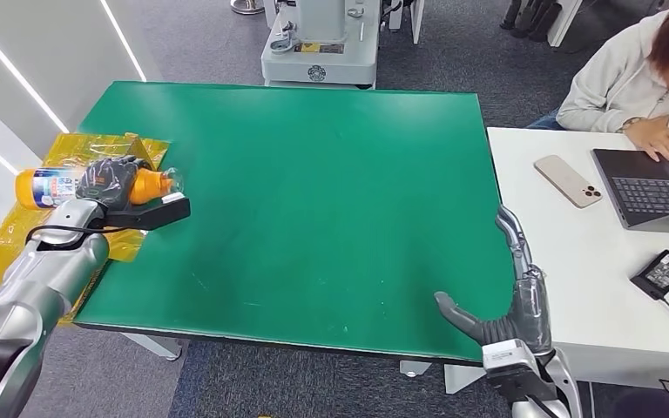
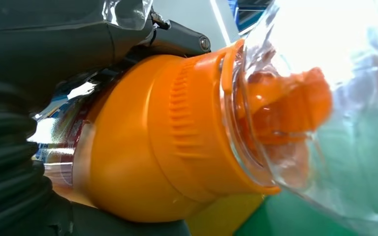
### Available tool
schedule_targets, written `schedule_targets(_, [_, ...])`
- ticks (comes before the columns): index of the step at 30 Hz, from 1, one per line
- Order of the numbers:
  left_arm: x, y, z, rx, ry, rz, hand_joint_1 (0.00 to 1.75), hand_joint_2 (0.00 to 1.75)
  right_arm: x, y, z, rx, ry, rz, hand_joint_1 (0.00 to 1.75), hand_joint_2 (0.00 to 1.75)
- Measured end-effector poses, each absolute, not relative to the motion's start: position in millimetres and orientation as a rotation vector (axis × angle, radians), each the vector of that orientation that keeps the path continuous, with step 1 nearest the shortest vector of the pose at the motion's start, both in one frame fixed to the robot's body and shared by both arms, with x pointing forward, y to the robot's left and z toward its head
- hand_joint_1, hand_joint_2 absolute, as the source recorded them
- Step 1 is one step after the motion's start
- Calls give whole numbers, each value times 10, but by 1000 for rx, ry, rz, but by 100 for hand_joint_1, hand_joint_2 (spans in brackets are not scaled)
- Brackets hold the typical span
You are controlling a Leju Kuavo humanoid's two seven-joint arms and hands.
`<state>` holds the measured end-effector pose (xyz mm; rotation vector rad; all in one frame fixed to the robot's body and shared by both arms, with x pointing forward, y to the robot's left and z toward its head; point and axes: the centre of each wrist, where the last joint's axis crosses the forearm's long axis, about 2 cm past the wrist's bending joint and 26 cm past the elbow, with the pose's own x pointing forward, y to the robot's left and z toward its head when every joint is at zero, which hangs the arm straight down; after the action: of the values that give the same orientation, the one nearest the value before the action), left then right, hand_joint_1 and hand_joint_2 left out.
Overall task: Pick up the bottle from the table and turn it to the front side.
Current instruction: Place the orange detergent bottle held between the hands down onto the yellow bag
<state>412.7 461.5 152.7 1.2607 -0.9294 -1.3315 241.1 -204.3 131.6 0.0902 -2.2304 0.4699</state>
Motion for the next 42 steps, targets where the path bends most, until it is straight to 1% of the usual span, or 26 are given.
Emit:
schedule_targets(20, [3883, 4368, 1045, 1148, -890, -1352, 175, 175, 2404, -2048, 1263, 108, -2218, 524, 0, 175])
schedule_targets(33, [3859, 4214, 946, 1123, -873, -1366, 175, 175, 2411, -2031, 1239, 118, -2205, 547, 0, 175])
schedule_targets(36, [3859, 4190, 936, 1124, -868, -1371, 172, 175, 2408, -2026, 1233, 118, -2203, 549, 0, 175])
schedule_targets(39, [3852, 4163, 915, 1124, -854, -1379, 159, 175, 2393, -2021, 1219, 116, -2198, 554, 0, 175])
schedule_targets(40, [3846, 4155, 904, 1123, -850, -1379, 152, 175, 2386, -2019, 1214, 115, -2196, 556, 0, 175])
schedule_targets(42, [3827, 4143, 876, 1118, -843, -1374, 94, 175, 2375, -2015, 1206, 113, -2193, 563, 0, 175])
